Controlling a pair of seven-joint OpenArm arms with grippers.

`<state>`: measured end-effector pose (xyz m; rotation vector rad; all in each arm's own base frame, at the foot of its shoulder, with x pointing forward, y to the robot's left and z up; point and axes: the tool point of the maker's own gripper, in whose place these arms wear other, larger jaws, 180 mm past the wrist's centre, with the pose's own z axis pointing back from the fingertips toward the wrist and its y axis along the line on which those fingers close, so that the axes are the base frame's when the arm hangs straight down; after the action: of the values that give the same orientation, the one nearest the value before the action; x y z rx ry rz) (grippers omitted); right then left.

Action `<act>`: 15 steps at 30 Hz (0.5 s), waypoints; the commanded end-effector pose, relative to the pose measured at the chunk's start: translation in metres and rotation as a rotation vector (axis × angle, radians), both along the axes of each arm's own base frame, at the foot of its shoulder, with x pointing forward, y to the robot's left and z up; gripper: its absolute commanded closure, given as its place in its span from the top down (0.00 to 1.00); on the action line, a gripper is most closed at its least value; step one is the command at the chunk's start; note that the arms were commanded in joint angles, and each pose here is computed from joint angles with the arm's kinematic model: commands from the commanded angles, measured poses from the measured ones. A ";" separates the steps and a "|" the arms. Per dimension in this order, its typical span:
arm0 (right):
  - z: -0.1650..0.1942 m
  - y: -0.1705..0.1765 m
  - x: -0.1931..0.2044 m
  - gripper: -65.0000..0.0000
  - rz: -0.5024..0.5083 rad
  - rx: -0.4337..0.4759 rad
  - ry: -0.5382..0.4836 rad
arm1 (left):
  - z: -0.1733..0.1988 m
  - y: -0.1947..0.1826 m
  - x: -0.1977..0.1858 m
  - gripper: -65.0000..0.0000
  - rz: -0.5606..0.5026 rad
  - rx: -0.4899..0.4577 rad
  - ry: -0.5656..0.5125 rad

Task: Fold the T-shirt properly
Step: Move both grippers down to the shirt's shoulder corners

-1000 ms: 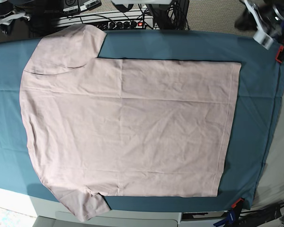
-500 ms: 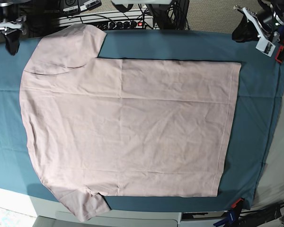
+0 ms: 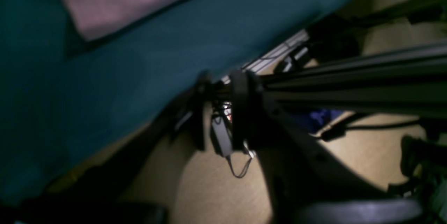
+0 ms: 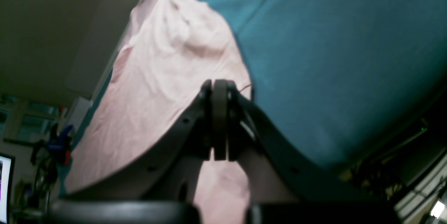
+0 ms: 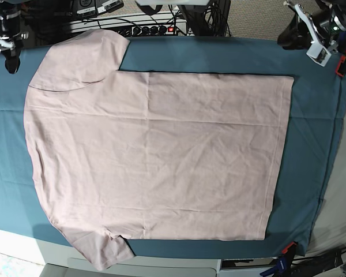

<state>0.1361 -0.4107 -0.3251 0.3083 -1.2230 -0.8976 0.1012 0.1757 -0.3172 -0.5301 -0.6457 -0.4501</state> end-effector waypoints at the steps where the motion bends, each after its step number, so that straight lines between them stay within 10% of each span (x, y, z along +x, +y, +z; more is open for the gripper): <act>1: 0.013 -0.009 0.002 0.00 0.004 -0.033 -0.028 | 0.007 -0.003 0.001 0.19 -0.014 -0.015 -0.020; 6: 0.009 -0.015 -0.001 0.00 0.029 -0.083 0.043 | 0.003 0.001 0.001 0.19 -0.022 0.025 -0.028; 10: 0.013 -0.016 -0.003 0.47 0.046 -0.128 0.038 | 0.002 0.003 0.002 0.19 -0.025 0.043 -0.038; 15: -0.003 -0.020 -0.011 0.49 0.007 -0.083 0.125 | 0.003 0.003 0.006 0.19 -0.026 0.044 -0.049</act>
<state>0.1201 -0.4244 -0.3441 0.1954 -1.0917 -0.8794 0.1034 0.1816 -0.3218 -0.4740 -0.6465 -0.4899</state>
